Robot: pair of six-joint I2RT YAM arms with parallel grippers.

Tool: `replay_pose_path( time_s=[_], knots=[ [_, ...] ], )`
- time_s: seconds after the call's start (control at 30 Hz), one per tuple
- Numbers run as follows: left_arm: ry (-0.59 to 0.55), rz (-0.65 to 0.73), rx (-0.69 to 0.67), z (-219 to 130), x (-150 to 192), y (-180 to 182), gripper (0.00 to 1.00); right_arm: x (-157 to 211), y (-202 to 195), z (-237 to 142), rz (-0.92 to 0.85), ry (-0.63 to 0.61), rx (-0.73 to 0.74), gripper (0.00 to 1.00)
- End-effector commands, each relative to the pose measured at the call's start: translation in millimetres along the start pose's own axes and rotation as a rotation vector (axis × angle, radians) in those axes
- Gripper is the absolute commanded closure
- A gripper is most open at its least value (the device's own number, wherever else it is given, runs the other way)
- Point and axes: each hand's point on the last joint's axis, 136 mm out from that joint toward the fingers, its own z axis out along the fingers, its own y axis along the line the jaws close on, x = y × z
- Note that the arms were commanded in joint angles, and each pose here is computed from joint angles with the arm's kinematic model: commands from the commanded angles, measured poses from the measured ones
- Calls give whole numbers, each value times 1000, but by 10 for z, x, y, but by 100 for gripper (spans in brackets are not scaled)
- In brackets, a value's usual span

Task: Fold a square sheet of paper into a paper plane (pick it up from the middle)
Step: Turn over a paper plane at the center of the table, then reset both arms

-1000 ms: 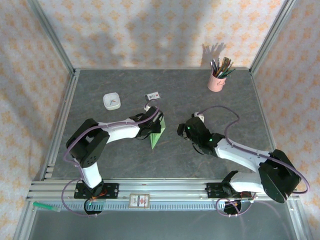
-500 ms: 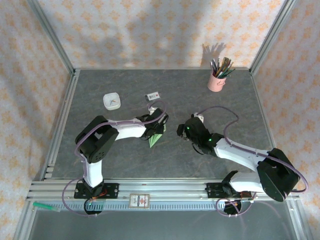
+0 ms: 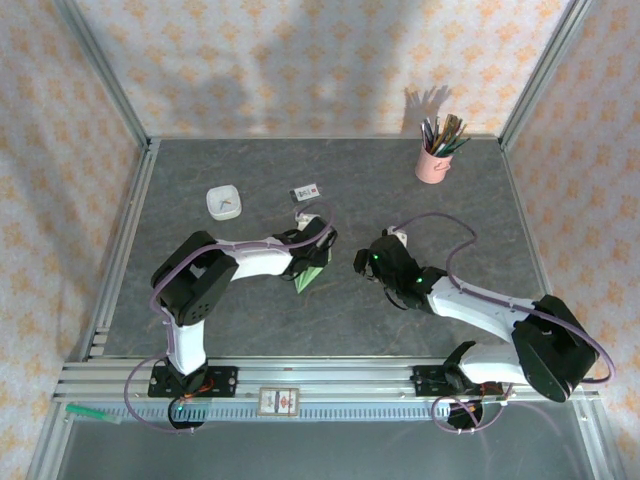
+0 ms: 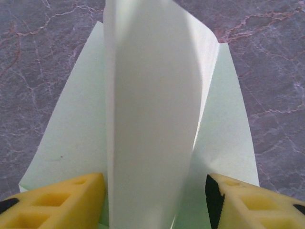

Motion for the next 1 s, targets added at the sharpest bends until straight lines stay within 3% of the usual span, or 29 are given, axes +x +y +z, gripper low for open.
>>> replay_pose_path(
  time_s=[0.0, 0.73, 0.97],
  knots=[
    [9, -27, -44, 72, 80, 142, 36, 16, -48, 25, -4, 0, 13, 50],
    [-157, -112, 16, -441, -500, 61, 29, -130, 40, 29, -70, -22, 31, 49],
    [-342, -107, -21, -921, -886, 323, 29, -693, -53, -196, -190, -212, 223, 45]
  ],
)
